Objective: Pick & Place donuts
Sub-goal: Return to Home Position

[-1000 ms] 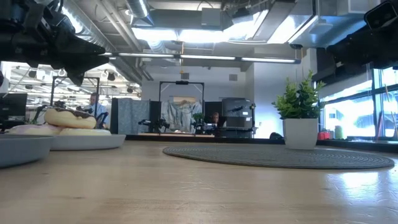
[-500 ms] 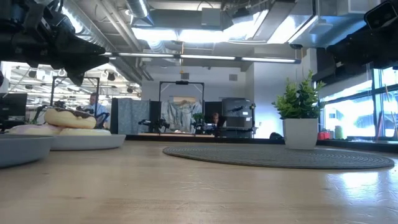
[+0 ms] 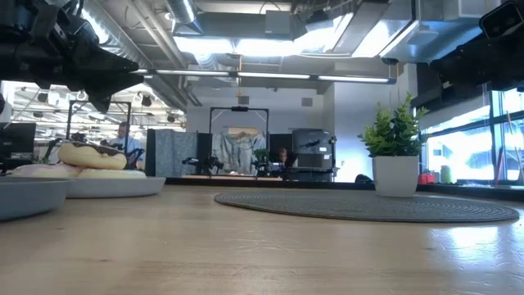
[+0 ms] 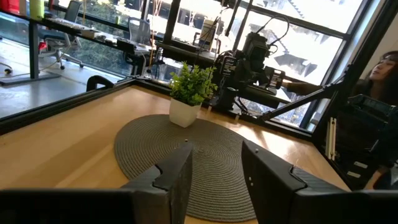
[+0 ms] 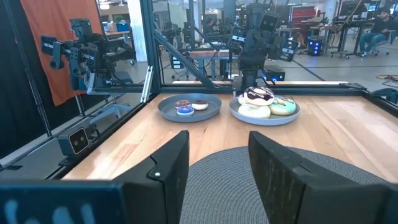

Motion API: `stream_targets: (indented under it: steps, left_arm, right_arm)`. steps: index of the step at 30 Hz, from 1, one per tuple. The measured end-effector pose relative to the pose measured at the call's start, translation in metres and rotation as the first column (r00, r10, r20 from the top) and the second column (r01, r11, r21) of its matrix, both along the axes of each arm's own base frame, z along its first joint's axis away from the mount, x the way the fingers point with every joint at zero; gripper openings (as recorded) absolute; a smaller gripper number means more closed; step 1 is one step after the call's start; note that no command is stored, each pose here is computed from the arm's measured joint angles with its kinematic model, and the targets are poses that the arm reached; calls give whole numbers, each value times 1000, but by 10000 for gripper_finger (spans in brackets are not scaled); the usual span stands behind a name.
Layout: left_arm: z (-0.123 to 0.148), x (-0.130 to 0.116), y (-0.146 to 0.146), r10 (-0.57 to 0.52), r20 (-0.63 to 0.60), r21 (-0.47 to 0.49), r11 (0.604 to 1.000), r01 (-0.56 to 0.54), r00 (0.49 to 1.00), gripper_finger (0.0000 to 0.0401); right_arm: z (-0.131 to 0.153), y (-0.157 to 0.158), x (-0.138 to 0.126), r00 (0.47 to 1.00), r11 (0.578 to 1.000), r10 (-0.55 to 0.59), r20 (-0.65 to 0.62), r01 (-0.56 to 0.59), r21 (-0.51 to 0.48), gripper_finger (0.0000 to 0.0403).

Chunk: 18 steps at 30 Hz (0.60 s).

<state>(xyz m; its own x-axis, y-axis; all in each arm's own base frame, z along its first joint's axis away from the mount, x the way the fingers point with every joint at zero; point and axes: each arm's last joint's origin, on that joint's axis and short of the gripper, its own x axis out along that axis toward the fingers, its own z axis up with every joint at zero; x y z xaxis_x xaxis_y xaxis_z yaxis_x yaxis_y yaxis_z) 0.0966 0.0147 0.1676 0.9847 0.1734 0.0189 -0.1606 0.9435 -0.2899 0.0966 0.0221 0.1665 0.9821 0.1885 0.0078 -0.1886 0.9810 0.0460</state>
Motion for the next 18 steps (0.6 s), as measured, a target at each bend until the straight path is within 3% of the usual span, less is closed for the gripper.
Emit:
stream_targets:
  steps: [18]
  left_arm:
    - [0,0,0,0,0,0,1000,0,1000,132]
  right_arm:
    - [0,0,0,1000,1000,0,0,0,0,166]
